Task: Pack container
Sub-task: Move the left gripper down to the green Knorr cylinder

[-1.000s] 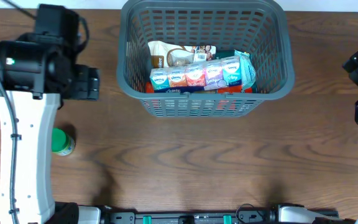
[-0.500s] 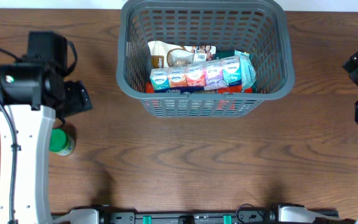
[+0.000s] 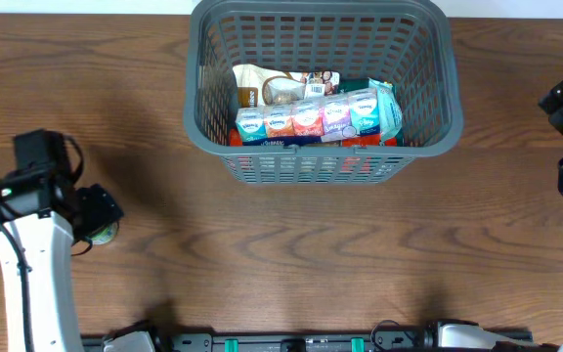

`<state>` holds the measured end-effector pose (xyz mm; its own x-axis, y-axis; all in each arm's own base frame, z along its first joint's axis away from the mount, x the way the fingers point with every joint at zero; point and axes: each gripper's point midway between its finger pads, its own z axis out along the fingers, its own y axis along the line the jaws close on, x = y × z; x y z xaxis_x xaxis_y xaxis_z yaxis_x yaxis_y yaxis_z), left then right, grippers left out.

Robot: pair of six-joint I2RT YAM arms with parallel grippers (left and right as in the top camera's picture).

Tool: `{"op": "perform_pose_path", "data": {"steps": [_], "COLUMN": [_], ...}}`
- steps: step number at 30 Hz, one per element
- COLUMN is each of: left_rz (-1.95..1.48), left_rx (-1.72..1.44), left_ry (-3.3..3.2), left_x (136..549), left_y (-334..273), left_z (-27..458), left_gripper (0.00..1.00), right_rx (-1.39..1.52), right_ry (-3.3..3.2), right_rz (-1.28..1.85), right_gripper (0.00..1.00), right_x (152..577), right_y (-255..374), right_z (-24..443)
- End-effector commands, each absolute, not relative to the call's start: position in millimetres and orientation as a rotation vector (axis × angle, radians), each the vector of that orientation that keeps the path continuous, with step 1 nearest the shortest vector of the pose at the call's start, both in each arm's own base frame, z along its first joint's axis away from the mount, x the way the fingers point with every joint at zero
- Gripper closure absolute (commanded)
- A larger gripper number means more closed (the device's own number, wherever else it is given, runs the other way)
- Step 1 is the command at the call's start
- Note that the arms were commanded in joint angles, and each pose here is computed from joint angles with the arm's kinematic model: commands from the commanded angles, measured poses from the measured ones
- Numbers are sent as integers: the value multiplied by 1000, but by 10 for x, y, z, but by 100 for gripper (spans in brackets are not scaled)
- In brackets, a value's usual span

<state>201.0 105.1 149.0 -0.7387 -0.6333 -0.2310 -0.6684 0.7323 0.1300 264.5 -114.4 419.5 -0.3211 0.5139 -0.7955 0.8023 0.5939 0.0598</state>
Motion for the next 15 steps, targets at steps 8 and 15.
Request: {"op": "perform_pose_path", "data": {"steps": [8, 15], "left_rz": [108, 65], "left_rx": [-1126, -1193], "left_ry": [2756, 2862], "left_x": [2159, 2274], "left_y": [1180, 1196], "left_z": [1283, 892], "left_gripper": [1, 1], "right_rx": [1067, 1067], "right_ry": [1981, 1982], "right_rz": [-449, -449], "right_gripper": [1, 1], "right_x": [2618, 2618], "right_y": [-1175, -1174], "right_z": [4206, 4206]}}
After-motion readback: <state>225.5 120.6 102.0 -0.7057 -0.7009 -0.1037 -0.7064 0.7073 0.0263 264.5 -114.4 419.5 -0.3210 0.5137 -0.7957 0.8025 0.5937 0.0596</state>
